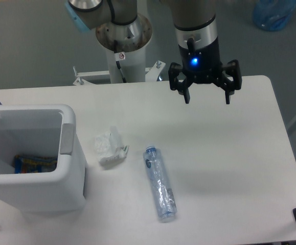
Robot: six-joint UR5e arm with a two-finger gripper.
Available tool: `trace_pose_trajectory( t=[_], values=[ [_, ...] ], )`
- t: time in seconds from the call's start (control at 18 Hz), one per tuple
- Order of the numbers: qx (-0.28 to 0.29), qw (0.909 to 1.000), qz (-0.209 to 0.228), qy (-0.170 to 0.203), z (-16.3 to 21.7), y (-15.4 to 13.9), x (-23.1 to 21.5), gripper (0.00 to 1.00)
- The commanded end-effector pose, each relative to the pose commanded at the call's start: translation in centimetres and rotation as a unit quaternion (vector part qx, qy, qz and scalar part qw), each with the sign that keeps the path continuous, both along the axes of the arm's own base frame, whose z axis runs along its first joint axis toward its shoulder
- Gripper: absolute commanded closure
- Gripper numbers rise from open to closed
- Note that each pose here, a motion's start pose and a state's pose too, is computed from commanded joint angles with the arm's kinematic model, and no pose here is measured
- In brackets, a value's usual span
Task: Place the trash in the trash can
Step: 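Move the open gripper over the crumpled clear plastic bag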
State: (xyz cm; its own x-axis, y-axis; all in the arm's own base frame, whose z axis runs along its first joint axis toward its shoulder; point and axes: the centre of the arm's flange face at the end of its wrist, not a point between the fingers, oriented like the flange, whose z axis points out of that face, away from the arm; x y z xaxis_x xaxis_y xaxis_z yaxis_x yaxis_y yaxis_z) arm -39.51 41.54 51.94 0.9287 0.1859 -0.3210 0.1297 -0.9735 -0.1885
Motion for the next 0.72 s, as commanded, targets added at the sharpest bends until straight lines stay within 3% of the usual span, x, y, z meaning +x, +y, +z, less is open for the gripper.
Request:
trace_pose_trajectory(
  t=[0.44,0.72],
  values=[
    [-0.008,0.9997,0.002,-0.023,-2.5,0.0,0.6,0.0],
    [-0.014,0.9991,-0.005,-0.04,-7.8,0.0,2.3,0.0]
  ],
)
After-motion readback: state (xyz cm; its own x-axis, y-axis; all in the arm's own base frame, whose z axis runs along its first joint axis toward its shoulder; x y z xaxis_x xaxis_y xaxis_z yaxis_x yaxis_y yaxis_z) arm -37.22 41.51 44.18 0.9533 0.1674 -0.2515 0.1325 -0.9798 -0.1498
